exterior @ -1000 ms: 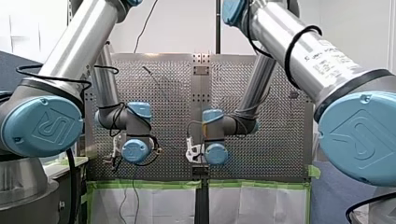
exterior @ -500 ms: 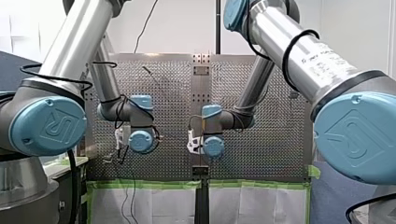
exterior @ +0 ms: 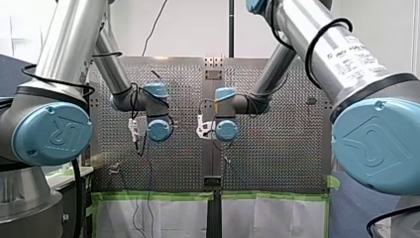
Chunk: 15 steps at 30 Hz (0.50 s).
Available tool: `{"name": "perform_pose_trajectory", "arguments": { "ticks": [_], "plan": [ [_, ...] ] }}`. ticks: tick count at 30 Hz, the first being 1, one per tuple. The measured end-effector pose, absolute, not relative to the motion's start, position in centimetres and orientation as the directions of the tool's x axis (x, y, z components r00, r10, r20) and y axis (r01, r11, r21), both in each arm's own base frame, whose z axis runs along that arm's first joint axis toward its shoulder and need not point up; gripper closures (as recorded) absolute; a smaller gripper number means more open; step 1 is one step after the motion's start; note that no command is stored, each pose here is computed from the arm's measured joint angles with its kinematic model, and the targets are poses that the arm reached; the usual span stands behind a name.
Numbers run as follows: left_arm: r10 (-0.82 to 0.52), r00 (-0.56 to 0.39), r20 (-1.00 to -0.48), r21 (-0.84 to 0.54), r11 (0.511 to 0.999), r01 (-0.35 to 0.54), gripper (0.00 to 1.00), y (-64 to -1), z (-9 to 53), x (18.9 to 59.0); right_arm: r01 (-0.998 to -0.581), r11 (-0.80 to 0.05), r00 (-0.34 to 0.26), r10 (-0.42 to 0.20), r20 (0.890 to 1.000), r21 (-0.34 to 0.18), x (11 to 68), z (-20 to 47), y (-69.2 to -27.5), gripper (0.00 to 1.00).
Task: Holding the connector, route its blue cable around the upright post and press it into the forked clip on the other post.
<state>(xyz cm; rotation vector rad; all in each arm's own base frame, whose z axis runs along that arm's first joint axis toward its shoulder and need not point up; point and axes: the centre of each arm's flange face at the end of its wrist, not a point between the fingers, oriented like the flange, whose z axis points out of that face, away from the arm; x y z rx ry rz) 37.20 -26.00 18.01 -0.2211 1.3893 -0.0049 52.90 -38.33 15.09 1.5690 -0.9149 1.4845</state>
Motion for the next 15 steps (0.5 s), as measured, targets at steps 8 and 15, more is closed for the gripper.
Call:
{"name": "perform_pose_trajectory", "arguments": {
  "ticks": [8,15],
  "plan": [
    [-0.184,0.199,-0.963,-0.212,0.969,-0.130,1.00,-25.5,20.4,36.9,-0.874,-0.485,-0.019,0.028,0.999,-0.004,52.9,19.3,-38.8,1.00],
    [-0.240,0.216,-0.946,-0.273,0.952,-0.141,1.00,-24.8,22.6,36.6,-0.848,-0.527,-0.106,0.060,0.993,-0.059,53.4,24.7,-39.7,1.00]
  ]
}}
